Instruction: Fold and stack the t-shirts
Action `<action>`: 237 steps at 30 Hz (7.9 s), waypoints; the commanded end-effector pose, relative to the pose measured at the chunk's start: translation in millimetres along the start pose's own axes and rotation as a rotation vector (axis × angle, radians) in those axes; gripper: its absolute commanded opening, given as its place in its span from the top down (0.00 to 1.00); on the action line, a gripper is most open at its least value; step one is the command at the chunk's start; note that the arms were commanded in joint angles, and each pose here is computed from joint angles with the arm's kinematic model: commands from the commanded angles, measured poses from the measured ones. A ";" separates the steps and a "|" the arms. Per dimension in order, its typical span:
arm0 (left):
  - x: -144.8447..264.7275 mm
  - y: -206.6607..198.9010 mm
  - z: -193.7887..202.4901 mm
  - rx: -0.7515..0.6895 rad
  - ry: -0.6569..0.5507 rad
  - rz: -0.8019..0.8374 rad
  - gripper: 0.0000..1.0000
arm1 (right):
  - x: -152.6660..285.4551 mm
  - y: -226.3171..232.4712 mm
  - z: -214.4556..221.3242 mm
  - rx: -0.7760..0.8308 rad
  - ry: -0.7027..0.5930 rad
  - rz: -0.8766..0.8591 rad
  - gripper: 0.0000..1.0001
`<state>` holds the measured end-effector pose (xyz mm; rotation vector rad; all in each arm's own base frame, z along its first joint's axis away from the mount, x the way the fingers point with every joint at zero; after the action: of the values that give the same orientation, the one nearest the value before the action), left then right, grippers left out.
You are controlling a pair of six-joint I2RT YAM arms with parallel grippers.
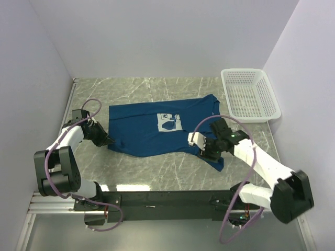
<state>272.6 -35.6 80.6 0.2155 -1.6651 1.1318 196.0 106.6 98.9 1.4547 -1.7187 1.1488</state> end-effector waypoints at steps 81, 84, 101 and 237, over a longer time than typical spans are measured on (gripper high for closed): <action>39.2 -48.5 -37.6 0.040 -0.085 0.156 0.99 | 15.6 -149.5 -22.2 -0.136 0.160 0.294 1.00; 39.1 -42.8 -43.2 0.066 -0.097 0.147 0.99 | 13.2 -154.8 -19.6 -0.139 0.166 0.293 1.00; 32.3 -36.2 -61.2 0.136 -0.143 0.115 0.99 | 2.2 -181.4 -23.7 -0.133 0.174 0.295 1.00; 122.3 -43.6 1.7 -0.241 -0.452 0.332 0.53 | -72.5 -214.9 40.4 -0.231 0.369 0.206 0.38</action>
<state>248.1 -12.2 201.2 0.0867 -2.2516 1.1839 402.8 97.5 51.0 0.9465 -1.6180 1.1599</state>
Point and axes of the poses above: each gripper's point midway between its finger pads, its own x axis back along the fingers, its own y axis along the line the jaws close on, z = x × y, the point moved 2 cm from there along x, back along the fingers, and after that the axes turned 12 degrees about x, right-handed, at the moved point
